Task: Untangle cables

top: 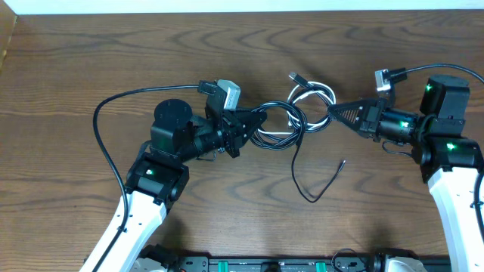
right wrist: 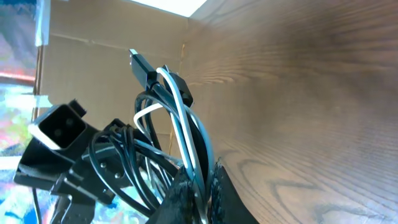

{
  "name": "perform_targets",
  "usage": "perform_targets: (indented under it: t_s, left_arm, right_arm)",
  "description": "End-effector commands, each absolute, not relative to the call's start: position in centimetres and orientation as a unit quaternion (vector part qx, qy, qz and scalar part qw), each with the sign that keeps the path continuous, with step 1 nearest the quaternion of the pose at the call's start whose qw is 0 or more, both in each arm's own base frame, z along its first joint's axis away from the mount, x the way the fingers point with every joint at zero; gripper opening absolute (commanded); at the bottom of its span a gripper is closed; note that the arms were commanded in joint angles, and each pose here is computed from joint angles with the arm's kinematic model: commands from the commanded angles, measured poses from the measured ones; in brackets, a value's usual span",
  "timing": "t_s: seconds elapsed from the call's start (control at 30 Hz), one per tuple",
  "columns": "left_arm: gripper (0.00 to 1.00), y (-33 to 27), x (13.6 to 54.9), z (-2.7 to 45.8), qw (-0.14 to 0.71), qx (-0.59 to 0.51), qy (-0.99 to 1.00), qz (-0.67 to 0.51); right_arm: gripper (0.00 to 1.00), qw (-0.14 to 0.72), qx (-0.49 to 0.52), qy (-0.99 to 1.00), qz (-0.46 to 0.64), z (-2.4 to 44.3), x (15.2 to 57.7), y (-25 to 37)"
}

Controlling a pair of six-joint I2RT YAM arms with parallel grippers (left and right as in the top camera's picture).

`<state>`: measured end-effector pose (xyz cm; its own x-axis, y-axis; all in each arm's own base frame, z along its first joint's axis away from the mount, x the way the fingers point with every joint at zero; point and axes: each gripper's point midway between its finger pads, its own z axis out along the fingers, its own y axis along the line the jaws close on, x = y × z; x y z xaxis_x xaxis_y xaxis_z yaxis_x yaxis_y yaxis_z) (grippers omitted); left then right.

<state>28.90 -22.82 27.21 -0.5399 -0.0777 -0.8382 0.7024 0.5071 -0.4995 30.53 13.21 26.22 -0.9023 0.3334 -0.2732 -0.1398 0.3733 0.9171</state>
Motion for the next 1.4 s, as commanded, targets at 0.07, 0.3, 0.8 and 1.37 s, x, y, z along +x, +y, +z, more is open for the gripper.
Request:
perform_targets:
  t_s: [0.07, 0.3, 0.8, 1.37]
  left_arm:
    - [0.88, -22.4, 29.4, 28.1, 0.446, 0.204, 0.749, -0.446]
    - [0.9, -22.7, 28.9, 28.6, 0.436, 0.206, 0.742, -0.465]
    - [0.89, -23.7, 27.3, 29.9, 0.437, 0.263, 0.704, -0.495]
    - [0.89, -24.5, 29.3, 25.1, 0.383, 0.244, 0.744, -0.491]
  right_arm:
    - [0.01, 0.233, 0.039, 0.795, 0.558, 27.0, 30.6, 12.8]
    - [0.01, 0.241, 0.028, 0.796, 0.555, 27.0, 30.6, 12.8]
    - [0.01, 0.27, -0.076, 0.762, 0.583, 28.8, 29.2, 13.8]
    - [0.01, 0.272, -0.138, 0.725, 0.618, 30.6, 27.7, 14.5]
